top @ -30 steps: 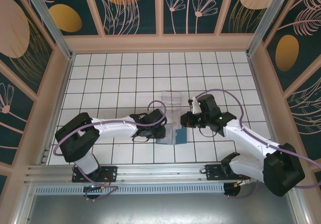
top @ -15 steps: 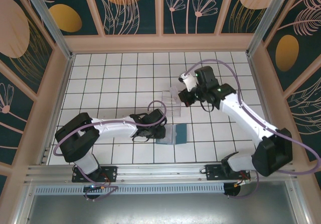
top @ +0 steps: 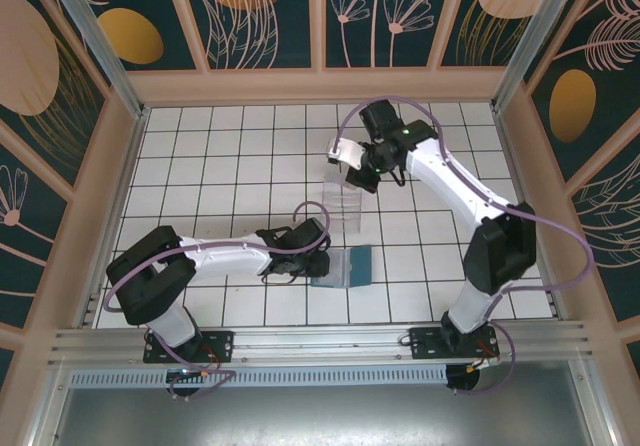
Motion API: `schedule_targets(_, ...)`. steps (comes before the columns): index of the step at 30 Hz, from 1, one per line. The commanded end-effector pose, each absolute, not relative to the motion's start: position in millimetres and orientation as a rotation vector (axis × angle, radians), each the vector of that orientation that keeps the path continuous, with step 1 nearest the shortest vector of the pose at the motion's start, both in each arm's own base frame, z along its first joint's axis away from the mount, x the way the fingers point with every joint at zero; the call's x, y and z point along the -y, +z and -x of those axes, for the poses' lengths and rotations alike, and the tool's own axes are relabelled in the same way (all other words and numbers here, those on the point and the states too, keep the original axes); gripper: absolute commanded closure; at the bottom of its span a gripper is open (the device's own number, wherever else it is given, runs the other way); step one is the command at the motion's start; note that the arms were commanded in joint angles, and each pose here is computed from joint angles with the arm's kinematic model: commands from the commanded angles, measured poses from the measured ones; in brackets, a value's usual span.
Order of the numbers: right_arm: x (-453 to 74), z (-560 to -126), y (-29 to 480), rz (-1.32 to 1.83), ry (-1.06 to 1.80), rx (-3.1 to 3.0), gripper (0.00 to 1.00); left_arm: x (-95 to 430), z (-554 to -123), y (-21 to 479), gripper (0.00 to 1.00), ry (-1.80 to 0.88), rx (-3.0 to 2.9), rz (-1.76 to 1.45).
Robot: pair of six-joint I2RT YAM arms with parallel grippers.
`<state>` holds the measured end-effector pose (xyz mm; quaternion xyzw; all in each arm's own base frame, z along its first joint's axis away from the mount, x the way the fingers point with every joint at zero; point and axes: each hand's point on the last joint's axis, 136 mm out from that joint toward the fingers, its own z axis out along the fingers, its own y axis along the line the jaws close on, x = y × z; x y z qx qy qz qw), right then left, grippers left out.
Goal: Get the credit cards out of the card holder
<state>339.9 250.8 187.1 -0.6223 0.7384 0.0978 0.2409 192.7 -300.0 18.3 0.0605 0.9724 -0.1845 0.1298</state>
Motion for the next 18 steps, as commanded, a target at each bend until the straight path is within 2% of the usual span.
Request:
schedule_targets(1,-244,-337,175,1.894,0.190,-2.022,1.00,282,-179,3,0.59,-0.447,-2.896,-0.189)
schedule_targets(18,-247,-365,136,2.019,0.139,-2.125,1.00,291,-179,1,0.59,-0.473,-2.904,-0.246)
